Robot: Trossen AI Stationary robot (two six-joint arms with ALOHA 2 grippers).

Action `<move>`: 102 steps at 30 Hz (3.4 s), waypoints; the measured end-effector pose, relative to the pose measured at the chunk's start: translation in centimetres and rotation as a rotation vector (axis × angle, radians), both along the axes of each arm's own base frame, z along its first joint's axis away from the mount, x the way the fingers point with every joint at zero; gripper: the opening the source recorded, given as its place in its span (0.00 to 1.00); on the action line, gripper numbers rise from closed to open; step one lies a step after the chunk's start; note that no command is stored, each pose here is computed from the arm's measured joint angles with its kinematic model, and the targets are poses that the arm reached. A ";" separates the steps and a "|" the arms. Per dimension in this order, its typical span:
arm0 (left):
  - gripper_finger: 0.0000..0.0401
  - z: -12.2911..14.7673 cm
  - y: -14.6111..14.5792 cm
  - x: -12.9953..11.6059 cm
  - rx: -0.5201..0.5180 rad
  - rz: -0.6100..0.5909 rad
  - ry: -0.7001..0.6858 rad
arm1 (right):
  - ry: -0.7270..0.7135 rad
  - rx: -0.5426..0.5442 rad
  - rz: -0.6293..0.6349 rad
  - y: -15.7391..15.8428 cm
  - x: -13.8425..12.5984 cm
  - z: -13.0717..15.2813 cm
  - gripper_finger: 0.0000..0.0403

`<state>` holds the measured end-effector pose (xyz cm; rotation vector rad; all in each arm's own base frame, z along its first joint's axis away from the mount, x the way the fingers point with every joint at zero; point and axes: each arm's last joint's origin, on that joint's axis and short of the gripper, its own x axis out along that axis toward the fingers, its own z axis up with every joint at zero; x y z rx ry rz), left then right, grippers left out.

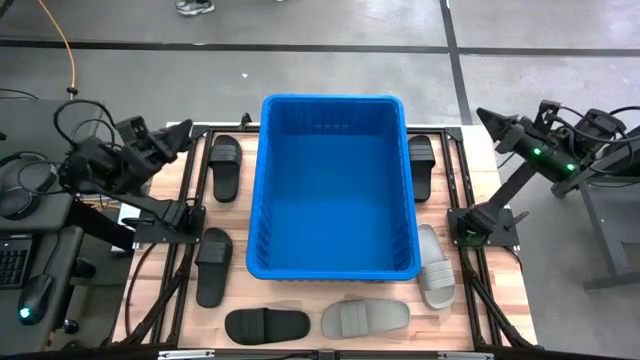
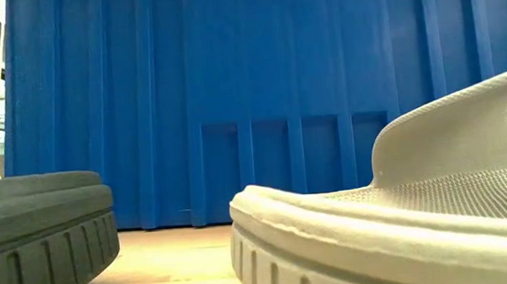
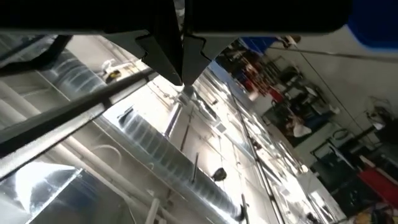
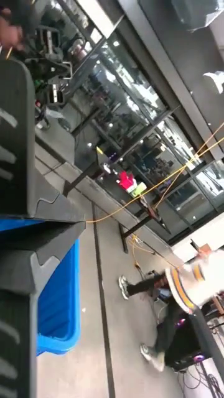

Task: Pick and place slides into bin
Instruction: Put the black slipper into the bin

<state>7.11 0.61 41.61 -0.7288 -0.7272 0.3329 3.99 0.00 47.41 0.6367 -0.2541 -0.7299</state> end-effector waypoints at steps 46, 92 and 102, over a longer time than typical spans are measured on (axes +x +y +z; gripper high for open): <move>0.00 -0.7 0.0 2.3 -0.086 0.137 0.163 | 0.326 -0.384 0.106 -3.4 -3.0 -11.3 0.28; 0.00 -1.3 -0.3 4.4 -0.148 0.143 0.181 | -0.629 0.444 -0.372 0.1 3.5 -29.4 0.42; 0.00 -1.2 -0.3 4.3 -0.157 0.151 0.173 | -0.632 0.398 -0.458 -1.0 3.7 -29.7 0.42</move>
